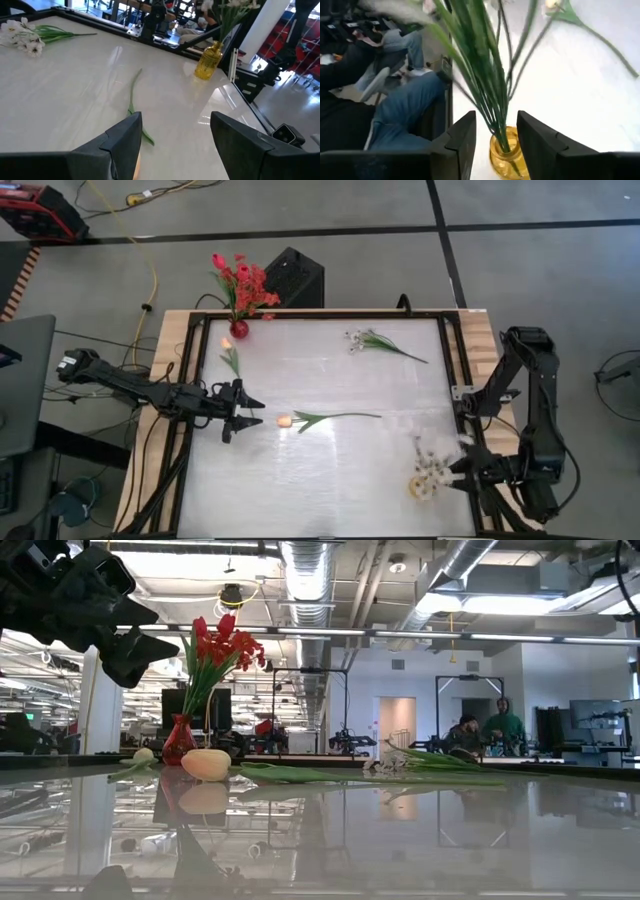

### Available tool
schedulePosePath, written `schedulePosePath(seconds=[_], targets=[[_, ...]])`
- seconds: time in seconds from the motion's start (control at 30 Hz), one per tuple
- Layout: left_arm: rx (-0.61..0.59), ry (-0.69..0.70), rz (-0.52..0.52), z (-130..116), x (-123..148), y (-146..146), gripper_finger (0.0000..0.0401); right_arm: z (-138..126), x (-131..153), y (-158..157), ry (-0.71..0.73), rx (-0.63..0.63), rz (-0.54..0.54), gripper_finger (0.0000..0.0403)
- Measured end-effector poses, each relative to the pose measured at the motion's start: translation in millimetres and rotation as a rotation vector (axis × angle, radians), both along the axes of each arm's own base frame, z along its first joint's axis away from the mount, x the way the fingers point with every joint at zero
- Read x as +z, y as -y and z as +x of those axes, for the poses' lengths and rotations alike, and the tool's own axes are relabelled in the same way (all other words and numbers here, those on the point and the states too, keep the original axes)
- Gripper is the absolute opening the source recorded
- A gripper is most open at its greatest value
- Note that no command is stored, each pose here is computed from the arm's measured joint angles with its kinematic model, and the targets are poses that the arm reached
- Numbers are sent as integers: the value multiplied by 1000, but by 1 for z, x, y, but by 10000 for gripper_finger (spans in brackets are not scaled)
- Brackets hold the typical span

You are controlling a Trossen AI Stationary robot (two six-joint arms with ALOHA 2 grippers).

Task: Sort flowers into vase by color
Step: Put the bottom white flower into the transparent yellow vase, then put the white flower into the transparent yellow vase

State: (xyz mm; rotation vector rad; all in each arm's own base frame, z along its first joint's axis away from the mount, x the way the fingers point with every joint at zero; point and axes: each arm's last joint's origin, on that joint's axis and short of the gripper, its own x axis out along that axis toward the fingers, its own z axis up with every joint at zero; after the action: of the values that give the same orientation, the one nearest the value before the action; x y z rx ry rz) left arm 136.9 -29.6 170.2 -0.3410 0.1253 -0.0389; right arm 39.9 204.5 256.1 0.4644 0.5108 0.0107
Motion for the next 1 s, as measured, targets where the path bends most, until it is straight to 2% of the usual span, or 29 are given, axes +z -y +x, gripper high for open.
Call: schedulePosePath(seconds=[0.3, 0.53, 0.73, 1.0], targets=[[0, 4, 7, 0, 0, 0, 224, 3, 24, 28, -77, -25, 173, 160], [-3, 5, 31, 0, 0, 0, 224, 4, 46, 55, -70, -34, 293, 151], [-5, 6, 48, 0, 0, 0, 224, 7, 69, 89, 5, -127, 245, 146], [-8, 7, 70, 0, 0, 0, 224, 22, 83, 140, 49, -415, 135, 137]])
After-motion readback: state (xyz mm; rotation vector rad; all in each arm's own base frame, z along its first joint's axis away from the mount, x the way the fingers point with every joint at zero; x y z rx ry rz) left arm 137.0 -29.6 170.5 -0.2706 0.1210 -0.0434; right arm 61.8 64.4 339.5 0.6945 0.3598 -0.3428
